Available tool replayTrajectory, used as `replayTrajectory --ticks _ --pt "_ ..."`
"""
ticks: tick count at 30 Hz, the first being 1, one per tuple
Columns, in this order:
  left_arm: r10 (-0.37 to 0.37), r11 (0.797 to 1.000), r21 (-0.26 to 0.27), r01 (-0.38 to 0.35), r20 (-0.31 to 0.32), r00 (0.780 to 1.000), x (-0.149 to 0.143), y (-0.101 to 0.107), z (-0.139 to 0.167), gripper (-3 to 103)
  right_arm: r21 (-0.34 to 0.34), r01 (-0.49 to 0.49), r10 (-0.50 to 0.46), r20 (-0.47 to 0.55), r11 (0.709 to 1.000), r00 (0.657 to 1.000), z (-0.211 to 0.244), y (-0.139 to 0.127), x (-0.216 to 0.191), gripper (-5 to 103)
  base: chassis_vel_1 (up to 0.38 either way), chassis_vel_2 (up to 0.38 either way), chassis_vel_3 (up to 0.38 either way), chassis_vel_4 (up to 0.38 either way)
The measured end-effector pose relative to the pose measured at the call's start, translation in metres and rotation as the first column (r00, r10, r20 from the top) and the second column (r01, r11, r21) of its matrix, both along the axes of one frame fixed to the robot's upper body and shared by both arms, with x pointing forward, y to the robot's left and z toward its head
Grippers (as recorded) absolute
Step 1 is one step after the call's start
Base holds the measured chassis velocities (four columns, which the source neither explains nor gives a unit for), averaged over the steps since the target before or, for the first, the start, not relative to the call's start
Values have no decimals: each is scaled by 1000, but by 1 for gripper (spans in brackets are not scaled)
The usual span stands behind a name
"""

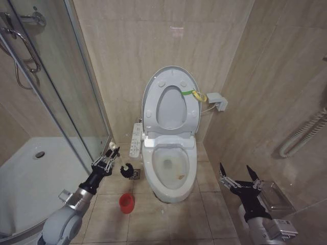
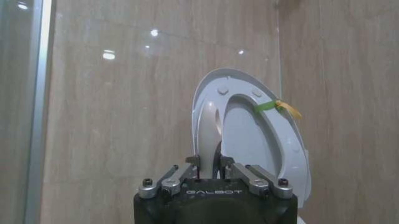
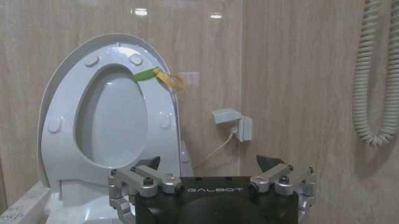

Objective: Open the toilet lid, clean the toilet bowl with a toilet brush, close the toilet lid, and flush.

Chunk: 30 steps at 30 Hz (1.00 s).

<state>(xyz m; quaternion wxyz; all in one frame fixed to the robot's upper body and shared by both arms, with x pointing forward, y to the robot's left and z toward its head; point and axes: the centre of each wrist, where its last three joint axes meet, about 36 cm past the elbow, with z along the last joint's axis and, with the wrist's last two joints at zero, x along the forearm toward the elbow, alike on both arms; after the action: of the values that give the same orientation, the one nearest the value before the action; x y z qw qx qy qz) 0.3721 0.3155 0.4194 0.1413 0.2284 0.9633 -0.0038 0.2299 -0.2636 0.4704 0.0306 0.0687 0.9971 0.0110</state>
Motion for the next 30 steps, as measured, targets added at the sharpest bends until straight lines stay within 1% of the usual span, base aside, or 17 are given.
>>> replayTrajectory --ticks 1,5,11,16,20,30 --pt "0 1000 0 0 0 1000 0 0 0 19 0 0 0 0 1000 1000 0 0 0 100 0 0 0 0" --pt "-27 999 -23 27 -18 999 0 -11 4 19 0 0 0 0 1000 1000 0 0 0 100 0 0 0 0" --pt "-52 998 -29 52 -23 998 0 -19 7 19 0 0 0 0 1000 1000 0 0 0 100 0 0 0 0" --pt "-87 996 -12 86 -22 996 4 -21 15 19 0 0 0 0 1000 1000 0 0 0 100 0 0 0 0" --pt "-120 993 13 120 -14 993 14 -21 24 19 0 0 0 0 1000 1000 0 0 0 100 0 0 0 0" --pt "-160 986 49 159 2 987 31 -21 38 19 0 0 0 0 1000 1000 0 0 0 100 0 0 0 0"
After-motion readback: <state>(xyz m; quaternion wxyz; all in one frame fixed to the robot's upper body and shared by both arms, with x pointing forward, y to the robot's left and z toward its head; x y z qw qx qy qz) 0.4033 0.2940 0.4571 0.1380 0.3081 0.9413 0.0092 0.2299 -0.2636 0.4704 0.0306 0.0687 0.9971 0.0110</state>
